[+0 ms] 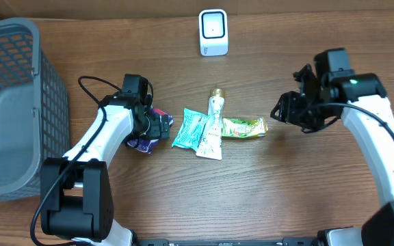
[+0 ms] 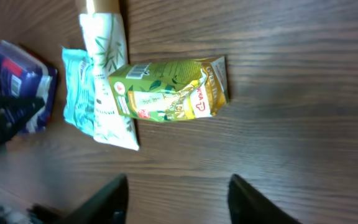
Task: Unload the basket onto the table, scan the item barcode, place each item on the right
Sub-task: 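Move the right gripper to the green tea carton and grasp it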
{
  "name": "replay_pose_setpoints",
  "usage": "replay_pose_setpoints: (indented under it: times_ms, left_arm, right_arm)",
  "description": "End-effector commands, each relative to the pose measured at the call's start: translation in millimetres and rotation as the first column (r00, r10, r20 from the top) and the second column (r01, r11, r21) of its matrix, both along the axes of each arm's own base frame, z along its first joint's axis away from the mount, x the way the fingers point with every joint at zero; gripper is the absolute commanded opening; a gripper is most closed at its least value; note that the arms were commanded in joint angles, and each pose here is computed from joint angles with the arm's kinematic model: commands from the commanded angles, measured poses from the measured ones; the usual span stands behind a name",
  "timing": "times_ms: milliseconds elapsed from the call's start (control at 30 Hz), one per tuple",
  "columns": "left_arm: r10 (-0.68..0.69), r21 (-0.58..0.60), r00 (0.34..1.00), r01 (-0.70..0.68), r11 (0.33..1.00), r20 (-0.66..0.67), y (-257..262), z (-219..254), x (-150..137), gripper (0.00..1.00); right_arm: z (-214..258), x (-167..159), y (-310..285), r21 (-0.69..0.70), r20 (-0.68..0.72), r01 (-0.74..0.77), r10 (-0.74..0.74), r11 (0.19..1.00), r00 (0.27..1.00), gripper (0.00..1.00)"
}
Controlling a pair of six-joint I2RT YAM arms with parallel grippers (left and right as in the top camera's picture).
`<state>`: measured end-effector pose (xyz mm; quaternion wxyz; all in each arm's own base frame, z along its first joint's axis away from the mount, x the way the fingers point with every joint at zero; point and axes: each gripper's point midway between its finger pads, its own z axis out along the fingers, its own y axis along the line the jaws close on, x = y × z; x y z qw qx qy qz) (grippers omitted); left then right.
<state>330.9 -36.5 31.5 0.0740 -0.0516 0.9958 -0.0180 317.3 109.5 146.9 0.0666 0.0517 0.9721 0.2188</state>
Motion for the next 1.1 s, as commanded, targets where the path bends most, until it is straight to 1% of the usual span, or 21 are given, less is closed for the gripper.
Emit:
replay_pose_setpoints:
  times_ms: [0,67,167,200,233,333,367,433,500,533,667,733,800,833,900,933,1000,1067]
  left_arm:
    - [-0.004,0.009,1.000,0.004,1.000,0.002,1,-3,3,1.00]
    - [-0.030,-0.019,0.999,0.030,0.999,0.021,-5,5,8,1.00]
    - [-0.107,-0.158,0.987,0.126,0.979,0.122,-34,39,26,0.99]
    - [-0.130,-0.221,0.977,0.166,0.961,0.169,-47,58,31,1.00]
    - [-0.137,-0.239,0.972,0.181,0.954,0.190,-50,69,33,1.00]
    - [-0.135,-0.233,0.961,0.192,0.953,0.240,-49,100,40,1.00]
    - [-0.136,-0.223,0.954,0.199,0.954,0.269,-47,117,42,1.00]
    - [-0.141,-0.205,0.940,0.211,0.956,0.310,-44,142,44,1.00]
    - [-0.128,-0.168,0.925,0.198,0.966,0.357,-35,171,46,1.00]
    - [-0.119,-0.140,0.910,0.188,0.972,0.397,-29,194,47,1.00]
    - [-0.103,-0.107,0.863,0.178,0.978,0.494,-21,246,44,1.00]
    - [-0.096,-0.098,0.821,0.182,0.978,0.563,-20,279,36,1.00]
    - [-0.087,-0.102,0.794,0.184,0.977,0.601,-21,297,29,1.00]
    - [-0.070,-0.113,0.785,0.176,0.978,0.615,-21,304,24,1.00]
    - [-0.066,-0.113,0.770,0.176,0.978,0.635,-20,313,17,0.99]
    - [-0.065,-0.110,0.766,0.175,0.978,0.639,-20,315,16,1.00]
    - [-0.065,-0.107,0.771,0.171,0.979,0.634,-19,313,16,1.00]
    - [-0.065,-0.109,0.784,0.167,0.980,0.618,-18,308,17,1.00]
  right_arm:
    - [-8,0,9,0.008,-0.023,-0.003,0.003,1.000,1.000,0.50]
    - [-9,1,11,0.008,-0.022,-0.008,0.008,1.000,1.000,0.50]
    - [-9,5,12,0.011,-0.006,-0.008,0.008,1.000,1.000,0.54]
    - [-8,6,12,0.011,-0.003,-0.008,0.008,1.000,1.000,0.57]
    - [-8,6,12,0.011,-0.001,-0.008,0.008,1.000,1.000,0.58]
    - [-8,6,12,0.010,0.000,-0.009,0.009,1.000,1.000,0.65]
    - [-9,7,10,0.002,0.002,-0.007,0.007,1.000,1.000,0.67]
    - [-9,7,10,0.001,0.005,-0.006,0.006,1.000,1.000,0.70]
    - [-10,8,11,0.002,0.009,-0.006,0.006,1.000,1.000,0.70]
    - [-12,8,11,0.003,0.007,-0.006,0.006,1.000,1.000,0.70]
    - [-22,1,11,-0.001,-0.015,-0.010,0.010,1.000,1.000,0.70]
    - [-33,-5,14,-0.003,-0.031,-0.023,0.023,1.000,0.999,0.68]
    - [-42,-8,17,-0.002,-0.035,-0.023,0.023,1.000,0.999,0.59]
    - [-45,-7,19,0.000,-0.037,-0.012,0.012,1.000,0.999,0.48]
    - [-53,-4,23,0.011,-0.020,0.004,-0.004,1.000,1.000,0.22]
    - [-55,-2,26,0.015,-0.005,0.003,-0.002,1.000,1.000,0.16]
    - [-61,2,31,0.016,0.026,0.001,-0.002,1.000,1.000,0.05]
    - [-71,2,38,0.007,0.054,-0.020,0.019,1.000,0.998,0.04]
